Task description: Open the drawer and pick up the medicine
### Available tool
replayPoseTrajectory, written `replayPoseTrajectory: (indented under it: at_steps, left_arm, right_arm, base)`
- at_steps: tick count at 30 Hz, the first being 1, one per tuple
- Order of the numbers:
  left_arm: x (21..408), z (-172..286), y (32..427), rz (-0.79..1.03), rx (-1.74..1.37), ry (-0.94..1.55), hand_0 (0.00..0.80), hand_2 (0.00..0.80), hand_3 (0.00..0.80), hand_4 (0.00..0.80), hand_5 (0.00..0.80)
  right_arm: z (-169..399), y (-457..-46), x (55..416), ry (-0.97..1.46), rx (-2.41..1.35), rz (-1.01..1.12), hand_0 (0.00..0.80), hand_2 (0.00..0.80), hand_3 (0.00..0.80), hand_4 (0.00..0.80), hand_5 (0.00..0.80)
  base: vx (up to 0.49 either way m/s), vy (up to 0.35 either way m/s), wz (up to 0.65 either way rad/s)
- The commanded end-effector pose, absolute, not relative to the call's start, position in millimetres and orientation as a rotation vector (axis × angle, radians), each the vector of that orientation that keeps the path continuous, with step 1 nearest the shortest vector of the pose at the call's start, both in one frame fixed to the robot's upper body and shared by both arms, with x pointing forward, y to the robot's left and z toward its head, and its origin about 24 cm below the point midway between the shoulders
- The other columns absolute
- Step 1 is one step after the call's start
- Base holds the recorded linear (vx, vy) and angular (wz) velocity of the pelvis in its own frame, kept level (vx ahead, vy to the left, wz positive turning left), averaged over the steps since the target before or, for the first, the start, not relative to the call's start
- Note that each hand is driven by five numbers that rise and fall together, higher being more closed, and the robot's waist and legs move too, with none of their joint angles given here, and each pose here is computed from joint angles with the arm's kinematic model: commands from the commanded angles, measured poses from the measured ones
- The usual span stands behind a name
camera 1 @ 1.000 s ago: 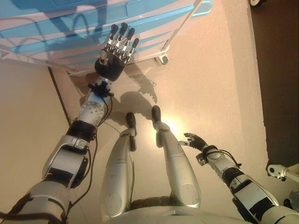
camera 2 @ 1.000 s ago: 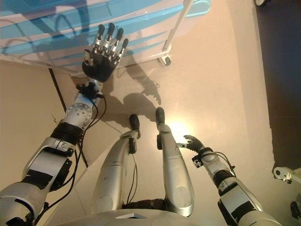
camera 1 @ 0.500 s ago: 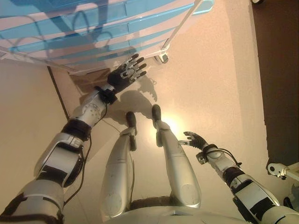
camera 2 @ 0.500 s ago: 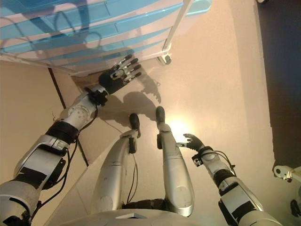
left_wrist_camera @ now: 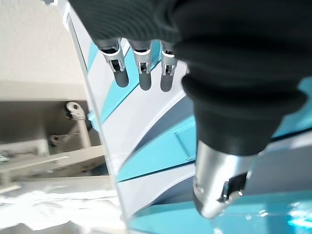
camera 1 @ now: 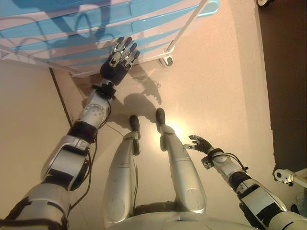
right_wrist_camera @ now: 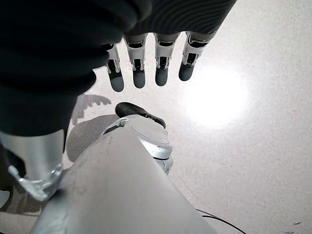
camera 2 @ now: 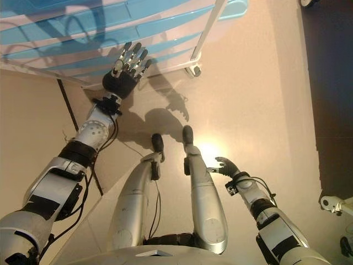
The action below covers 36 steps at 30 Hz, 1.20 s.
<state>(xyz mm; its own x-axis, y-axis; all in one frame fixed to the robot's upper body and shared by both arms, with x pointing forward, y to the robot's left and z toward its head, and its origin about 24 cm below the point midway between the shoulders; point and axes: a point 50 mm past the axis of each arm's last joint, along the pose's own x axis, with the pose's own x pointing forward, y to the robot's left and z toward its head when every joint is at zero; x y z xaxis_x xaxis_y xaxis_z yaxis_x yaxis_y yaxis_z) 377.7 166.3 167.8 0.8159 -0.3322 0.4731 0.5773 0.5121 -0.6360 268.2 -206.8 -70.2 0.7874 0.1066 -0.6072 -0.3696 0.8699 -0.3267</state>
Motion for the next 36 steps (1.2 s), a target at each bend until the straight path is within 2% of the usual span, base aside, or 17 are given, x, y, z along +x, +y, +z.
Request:
replayPoseTrajectory:
  at_steps: [1, 7, 13, 23, 36]
  left_arm:
    - [379, 193, 182, -0.506, -1.015, -0.502, 0.000, 0.000, 0.000, 0.000, 0.000]
    - [380, 199, 180, -0.541, -1.105, -0.534, 0.000, 0.000, 0.000, 0.000, 0.000]
    - [375, 214, 179, -0.627, -1.118, -0.685, 0.000, 0.000, 0.000, 0.000, 0.000]
    - [359, 240, 197, -0.666, -1.047, -0.976, 0.000, 0.000, 0.000, 0.000, 0.000]
    - [344, 268, 220, -0.670, -0.990, -1.143, 0.000, 0.000, 0.000, 0.000, 0.000]
  right_arm:
    - [-85, -223, 243, 0.690, -0.459, 0.243, 0.000, 0.000, 0.000, 0.000, 0.000]
    - [-85, -218, 246, 0.687, -0.461, 0.253, 0.000, 0.000, 0.000, 0.000, 0.000]
    - [-86, -219, 245, 0.694, -0.464, 0.256, 0.000, 0.000, 0.000, 0.000, 0.000]
    - [-91, -221, 237, 0.710, -0.461, 0.250, 0.000, 0.000, 0.000, 0.000, 0.000]
    - [-95, -229, 228, 0.726, -0.465, 0.235, 0.000, 0.000, 0.000, 0.000, 0.000]
  base:
    - [0.000, 0.000, 0.00]
    - [0.000, 0.000, 0.00]
    - [0.000, 0.000, 0.00]
    - [-0.001, -0.001, 0.00]
    - [0.001, -0.001, 0.00]
